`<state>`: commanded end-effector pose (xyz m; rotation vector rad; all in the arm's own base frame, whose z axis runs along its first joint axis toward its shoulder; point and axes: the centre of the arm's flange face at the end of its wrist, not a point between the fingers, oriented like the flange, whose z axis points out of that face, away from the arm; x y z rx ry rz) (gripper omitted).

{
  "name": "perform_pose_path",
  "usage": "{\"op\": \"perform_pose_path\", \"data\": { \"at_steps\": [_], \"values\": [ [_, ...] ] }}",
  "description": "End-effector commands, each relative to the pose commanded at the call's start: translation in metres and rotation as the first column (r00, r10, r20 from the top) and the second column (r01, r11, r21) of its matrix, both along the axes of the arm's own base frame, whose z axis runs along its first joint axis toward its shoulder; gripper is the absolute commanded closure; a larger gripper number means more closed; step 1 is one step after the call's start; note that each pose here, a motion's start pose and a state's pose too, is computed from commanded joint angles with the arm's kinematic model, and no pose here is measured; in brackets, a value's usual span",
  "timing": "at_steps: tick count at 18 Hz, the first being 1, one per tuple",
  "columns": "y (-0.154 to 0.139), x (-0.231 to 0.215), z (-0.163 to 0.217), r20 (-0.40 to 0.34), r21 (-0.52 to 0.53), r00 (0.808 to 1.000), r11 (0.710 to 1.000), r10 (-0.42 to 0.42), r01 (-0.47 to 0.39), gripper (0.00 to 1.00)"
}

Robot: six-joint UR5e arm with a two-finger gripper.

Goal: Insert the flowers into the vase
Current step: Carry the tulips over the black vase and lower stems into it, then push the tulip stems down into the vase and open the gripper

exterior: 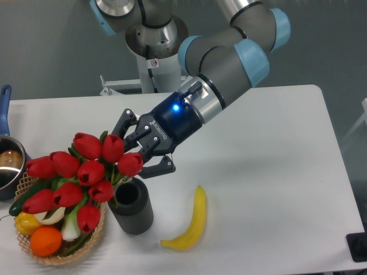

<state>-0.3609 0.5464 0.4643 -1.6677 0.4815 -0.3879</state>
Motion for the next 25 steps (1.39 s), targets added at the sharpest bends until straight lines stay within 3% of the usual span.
{"op": "perform_pose_path", "data": {
  "at_steps": [15,25],
  "values": [
    [0.014,-0.013,-0.048,0.015,0.022,0.999,0.999,-0.032,0.031,0.63],
    [0.000,-0.004,-0.090,0.038,0.059,0.998,0.997,-0.051,0.049,0.62]
  ]
}}
